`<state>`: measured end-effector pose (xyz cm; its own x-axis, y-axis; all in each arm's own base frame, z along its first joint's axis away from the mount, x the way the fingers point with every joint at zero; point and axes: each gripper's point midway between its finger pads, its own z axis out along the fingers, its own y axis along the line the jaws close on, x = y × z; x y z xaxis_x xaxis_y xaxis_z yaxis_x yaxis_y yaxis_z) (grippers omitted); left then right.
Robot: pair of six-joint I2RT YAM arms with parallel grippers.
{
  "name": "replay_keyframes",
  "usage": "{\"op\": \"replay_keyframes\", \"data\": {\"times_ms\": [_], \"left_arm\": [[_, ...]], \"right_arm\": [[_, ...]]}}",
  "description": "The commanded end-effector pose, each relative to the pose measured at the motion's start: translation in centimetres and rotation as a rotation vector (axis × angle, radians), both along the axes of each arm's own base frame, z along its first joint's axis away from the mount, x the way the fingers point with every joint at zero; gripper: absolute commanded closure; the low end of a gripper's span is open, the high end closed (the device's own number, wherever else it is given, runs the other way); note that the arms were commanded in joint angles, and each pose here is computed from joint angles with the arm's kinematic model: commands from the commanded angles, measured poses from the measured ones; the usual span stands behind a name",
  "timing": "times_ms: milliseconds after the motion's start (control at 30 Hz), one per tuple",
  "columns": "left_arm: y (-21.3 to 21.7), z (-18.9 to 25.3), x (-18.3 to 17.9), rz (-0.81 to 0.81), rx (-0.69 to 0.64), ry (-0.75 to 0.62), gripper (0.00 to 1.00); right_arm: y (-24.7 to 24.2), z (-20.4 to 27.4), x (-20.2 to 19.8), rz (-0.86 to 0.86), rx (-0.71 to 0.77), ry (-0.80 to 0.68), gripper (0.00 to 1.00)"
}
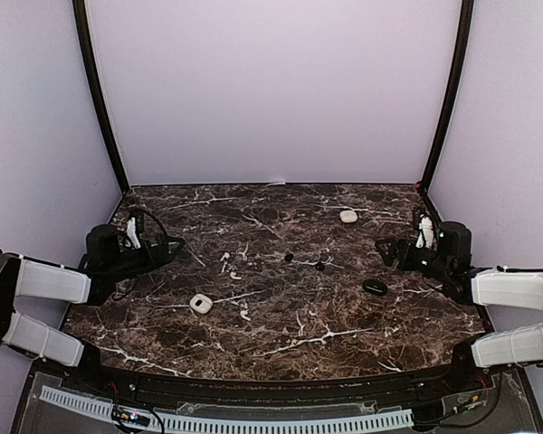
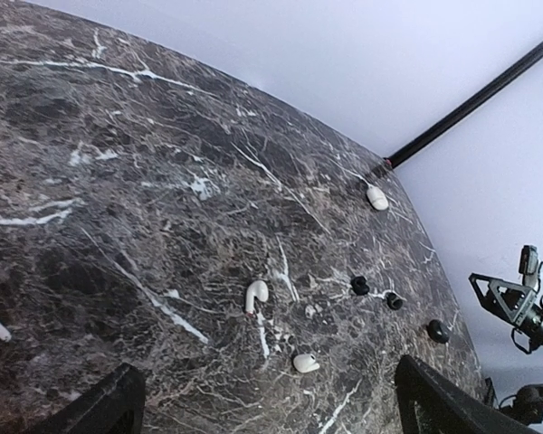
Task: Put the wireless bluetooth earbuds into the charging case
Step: Pick up the charging case from the center of the board.
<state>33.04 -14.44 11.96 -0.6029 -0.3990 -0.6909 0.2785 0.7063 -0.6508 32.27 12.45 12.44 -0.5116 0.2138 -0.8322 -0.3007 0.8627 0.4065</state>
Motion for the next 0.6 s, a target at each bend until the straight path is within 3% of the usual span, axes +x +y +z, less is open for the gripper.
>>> {"op": "replay_keyframes", "data": {"times_ms": [0, 167, 300, 433, 567], "left_arm": [[2.9, -0.6, -0.1, 0.156, 0.084, 0.01, 0.01], [6.8, 0.8, -1.2, 0.355, 0.16, -0.05, 0.01], [6.4, 1.9, -3.0, 0.33, 0.055, -0.133, 0.01], [7.3, 1.2, -3.8, 0.396, -0.016, -0.126, 0.01], [4.6, 2.8, -4.1, 0.223, 0.006, -0.203, 0.04]], "right_arm": [[-0.4, 1.8, 1.2, -0.04, -0.016, -0.061, 0.01], [-2.1, 1.4, 1.7, -0.152, -0.021, -0.037, 0.01], [-3.6, 1.0, 2.2, -0.281, 0.034, 0.021, 0.01], [-2.1, 0.3, 2.5, -0.185, 0.019, 0.017, 0.01], [-0.4, -1.7, 3.9, -0.108, -0.011, 0.138, 0.01]]}}
